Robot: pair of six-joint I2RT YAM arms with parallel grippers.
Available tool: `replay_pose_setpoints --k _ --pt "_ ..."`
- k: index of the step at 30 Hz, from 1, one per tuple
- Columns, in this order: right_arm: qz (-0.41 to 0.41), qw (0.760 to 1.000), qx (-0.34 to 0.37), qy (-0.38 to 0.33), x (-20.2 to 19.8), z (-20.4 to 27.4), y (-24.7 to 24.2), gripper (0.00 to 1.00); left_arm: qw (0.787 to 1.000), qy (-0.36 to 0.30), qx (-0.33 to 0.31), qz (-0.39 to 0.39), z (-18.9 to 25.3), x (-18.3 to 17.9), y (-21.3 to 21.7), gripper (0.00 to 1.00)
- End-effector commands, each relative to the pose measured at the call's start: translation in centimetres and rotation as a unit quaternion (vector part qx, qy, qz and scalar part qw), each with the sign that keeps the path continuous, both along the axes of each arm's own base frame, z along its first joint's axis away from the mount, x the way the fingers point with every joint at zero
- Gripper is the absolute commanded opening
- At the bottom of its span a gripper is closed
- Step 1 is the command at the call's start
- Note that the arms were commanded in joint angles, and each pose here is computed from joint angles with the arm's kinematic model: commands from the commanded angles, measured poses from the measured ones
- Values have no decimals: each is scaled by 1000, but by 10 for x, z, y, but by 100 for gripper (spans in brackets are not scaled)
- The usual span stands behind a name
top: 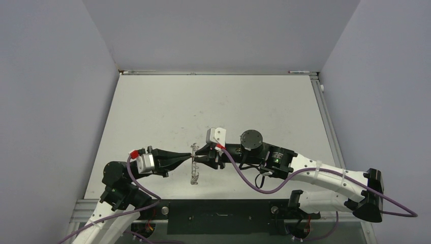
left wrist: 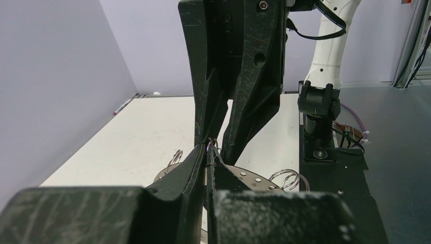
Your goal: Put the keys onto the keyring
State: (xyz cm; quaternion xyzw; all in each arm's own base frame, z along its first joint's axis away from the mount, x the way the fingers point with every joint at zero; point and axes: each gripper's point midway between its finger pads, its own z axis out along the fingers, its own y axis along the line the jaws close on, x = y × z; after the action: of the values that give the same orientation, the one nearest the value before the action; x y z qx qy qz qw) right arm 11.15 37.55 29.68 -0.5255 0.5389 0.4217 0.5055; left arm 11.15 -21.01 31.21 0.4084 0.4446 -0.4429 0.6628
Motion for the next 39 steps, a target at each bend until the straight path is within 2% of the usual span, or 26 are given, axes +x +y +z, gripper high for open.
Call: replay_pose_setpoints --k 1,15,27,37,39 --pt "11 999 36 -6 -2 17 3 23 999 -29 -26 11 18 0 4 0" --pt "26 998 49 -9 -7 26 3 22 999 -26 -26 15 18 2 5 0" --pt "33 998 45 -7 -8 23 7 6 999 -23 -27 18 18 4 5 0" --pt "23 999 21 -31 -1 26 4 5 999 -23 -9 19 11 6 3 0" --pt "18 999 4 -33 0 22 1 5 1000 -22 -6 19 9 7 3 4"
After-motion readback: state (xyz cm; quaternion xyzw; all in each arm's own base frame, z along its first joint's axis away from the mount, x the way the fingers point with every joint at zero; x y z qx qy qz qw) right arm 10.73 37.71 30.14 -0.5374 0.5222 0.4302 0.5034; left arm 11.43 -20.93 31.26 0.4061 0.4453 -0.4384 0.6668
